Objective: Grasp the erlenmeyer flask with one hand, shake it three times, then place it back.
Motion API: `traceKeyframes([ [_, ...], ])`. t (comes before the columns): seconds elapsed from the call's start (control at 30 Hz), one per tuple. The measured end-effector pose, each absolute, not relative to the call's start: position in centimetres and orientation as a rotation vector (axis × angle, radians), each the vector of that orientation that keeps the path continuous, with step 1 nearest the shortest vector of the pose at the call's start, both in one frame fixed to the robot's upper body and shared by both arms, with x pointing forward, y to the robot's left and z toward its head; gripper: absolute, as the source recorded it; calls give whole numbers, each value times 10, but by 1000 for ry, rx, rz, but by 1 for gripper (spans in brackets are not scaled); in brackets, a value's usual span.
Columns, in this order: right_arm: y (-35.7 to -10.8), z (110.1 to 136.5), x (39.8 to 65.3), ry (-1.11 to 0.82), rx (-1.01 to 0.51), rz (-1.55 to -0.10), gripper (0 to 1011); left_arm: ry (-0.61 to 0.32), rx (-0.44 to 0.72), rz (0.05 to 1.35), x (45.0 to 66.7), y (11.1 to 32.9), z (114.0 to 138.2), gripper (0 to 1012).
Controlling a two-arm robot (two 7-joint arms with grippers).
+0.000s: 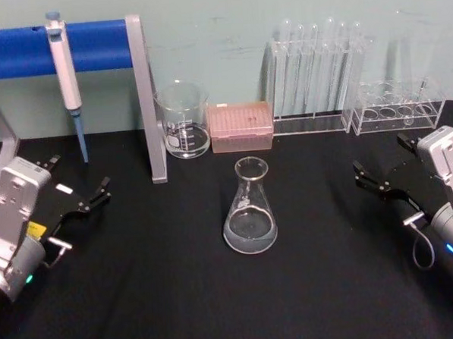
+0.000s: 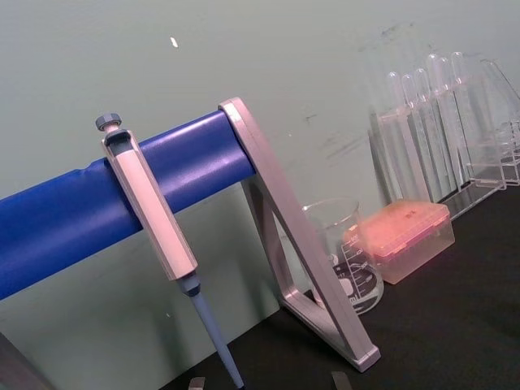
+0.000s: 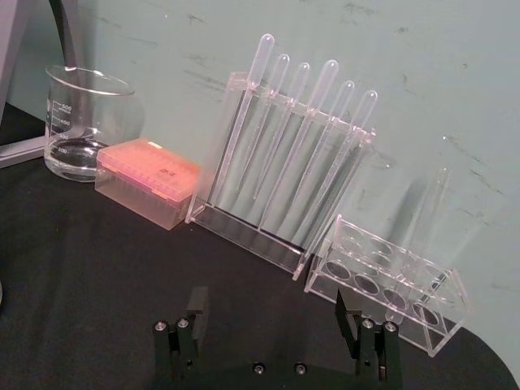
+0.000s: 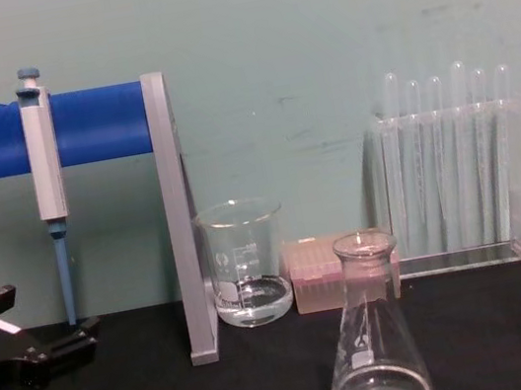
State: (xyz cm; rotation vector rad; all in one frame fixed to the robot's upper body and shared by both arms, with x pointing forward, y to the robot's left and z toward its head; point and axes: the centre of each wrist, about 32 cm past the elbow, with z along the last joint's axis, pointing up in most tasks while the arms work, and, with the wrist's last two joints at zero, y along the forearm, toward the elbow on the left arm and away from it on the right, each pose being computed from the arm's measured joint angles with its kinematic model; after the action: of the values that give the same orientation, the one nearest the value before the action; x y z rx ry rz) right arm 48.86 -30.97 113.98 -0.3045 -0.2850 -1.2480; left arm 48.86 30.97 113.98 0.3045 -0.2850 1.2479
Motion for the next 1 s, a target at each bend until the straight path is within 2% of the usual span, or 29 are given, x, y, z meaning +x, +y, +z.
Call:
traceKeyframes([
  [1.0, -310, 1140, 489, -285, -304, -1248, 1003, -285, 304, 1248, 489, 310, 1140, 1001],
])
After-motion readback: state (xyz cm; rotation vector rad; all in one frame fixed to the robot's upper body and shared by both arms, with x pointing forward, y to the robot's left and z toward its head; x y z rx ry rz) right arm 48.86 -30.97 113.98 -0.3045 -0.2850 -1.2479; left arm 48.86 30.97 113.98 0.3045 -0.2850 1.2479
